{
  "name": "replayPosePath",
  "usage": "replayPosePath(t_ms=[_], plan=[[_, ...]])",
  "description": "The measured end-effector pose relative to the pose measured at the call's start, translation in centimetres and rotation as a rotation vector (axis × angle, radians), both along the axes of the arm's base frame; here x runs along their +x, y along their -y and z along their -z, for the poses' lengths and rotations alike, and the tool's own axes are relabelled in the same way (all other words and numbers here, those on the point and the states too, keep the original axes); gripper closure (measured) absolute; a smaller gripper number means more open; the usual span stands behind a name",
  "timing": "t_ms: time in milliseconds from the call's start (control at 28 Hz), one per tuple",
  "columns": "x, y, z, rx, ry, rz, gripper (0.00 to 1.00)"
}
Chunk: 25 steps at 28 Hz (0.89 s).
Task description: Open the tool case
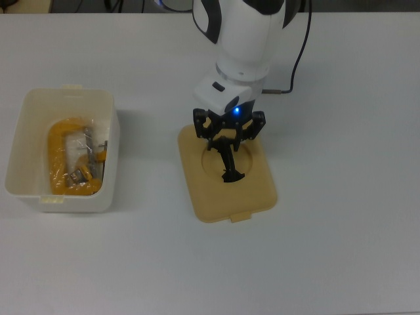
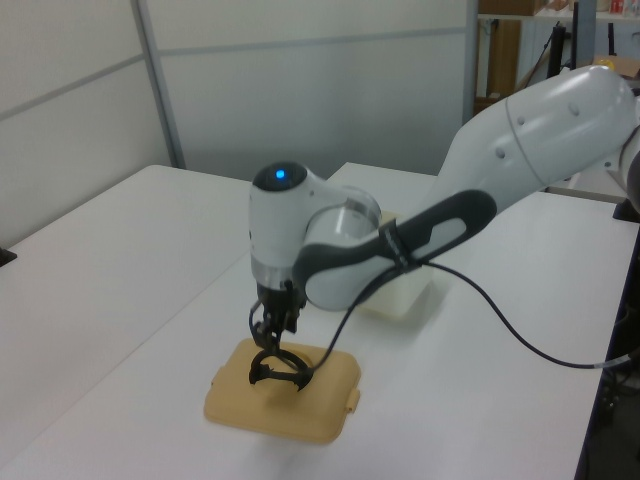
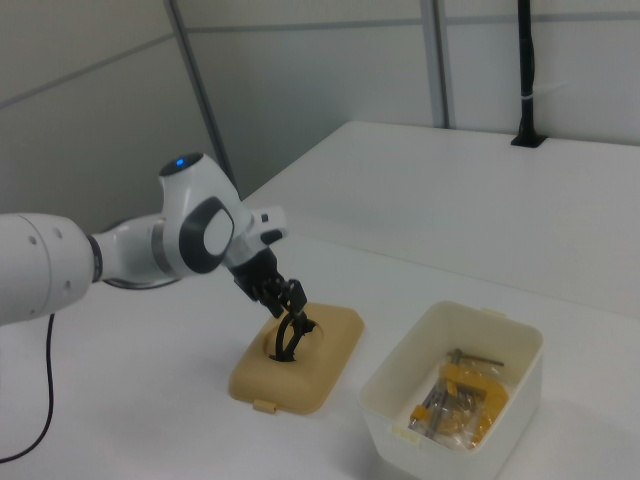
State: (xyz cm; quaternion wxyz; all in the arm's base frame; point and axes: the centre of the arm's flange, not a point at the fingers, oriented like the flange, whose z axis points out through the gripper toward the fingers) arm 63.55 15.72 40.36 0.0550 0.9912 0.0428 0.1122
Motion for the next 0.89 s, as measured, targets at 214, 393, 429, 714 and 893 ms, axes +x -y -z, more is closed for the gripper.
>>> replayPosePath(t_ms=[214, 393, 429, 714, 893], plan=[[-1.2, 0.8, -5.0, 0.0, -0.04, 0.004, 0.18], [-3.1, 3.2, -10.1, 0.016, -0.107, -0.018, 0.0], [-3.4, 3.8, -10.9, 0.021, -0.123, -0.026, 0.0], [-5.3, 10.0, -19.3, 0.046, -0.184, -0.031, 0.0], [-5.8, 12.0, -20.9, 0.042, -0.183, -0.027, 0.0]])
